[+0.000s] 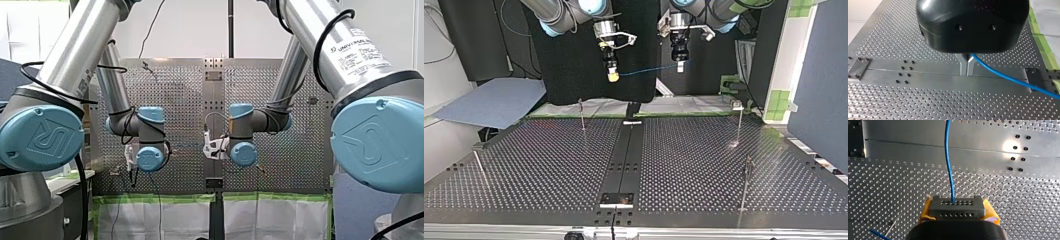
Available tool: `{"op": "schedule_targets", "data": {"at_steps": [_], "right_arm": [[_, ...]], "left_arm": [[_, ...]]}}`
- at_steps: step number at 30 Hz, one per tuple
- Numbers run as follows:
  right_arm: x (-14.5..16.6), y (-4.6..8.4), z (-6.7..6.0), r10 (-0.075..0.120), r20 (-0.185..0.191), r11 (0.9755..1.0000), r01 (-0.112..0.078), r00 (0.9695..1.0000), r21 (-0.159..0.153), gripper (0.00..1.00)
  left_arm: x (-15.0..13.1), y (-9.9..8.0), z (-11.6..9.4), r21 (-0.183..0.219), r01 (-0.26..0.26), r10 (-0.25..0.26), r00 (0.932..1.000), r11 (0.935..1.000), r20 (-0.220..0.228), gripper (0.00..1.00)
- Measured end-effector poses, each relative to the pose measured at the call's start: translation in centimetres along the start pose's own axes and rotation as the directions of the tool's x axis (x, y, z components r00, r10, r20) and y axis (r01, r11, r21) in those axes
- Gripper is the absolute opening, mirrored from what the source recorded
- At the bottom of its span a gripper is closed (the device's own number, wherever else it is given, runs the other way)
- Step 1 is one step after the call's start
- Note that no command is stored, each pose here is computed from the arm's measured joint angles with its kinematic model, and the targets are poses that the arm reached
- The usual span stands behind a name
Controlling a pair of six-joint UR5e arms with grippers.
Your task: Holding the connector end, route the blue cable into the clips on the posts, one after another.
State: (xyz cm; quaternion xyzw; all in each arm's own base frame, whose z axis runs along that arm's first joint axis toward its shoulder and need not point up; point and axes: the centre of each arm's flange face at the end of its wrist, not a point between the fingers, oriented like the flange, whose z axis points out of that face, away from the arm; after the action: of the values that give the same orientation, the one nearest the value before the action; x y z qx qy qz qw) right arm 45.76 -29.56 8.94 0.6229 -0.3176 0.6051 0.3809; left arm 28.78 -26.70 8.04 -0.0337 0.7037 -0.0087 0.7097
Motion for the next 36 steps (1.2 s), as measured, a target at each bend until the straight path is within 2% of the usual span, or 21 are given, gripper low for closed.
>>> {"op": "schedule_targets", "data": {"at_steps": [30,33,36], "right_arm": [[0.0,0.0,0.0,0.0,0.0,1.0,0.0,1.0,0.0,0.0],[-0.1,-0.1,0.0,-0.002,0.002,1.0,0.002,1.0,0.002,0.0],[-1.0,-0.6,-0.5,-0.015,0.032,0.9998,0.014,0.9994,0.014,0.0]], "left_arm": [[0.0,0.0,0.0,0.0,0.001,-0.001,1.0,1.0,0.0,0.0],[0.4,0.1,-0.3,0.0,-0.01,0.01,0.9998,0.9999,-0.019,0.0],[0.8,0.3,-0.6,-0.001,-0.027,0.027,0.9987,0.9996,-0.044,0.0]]}}
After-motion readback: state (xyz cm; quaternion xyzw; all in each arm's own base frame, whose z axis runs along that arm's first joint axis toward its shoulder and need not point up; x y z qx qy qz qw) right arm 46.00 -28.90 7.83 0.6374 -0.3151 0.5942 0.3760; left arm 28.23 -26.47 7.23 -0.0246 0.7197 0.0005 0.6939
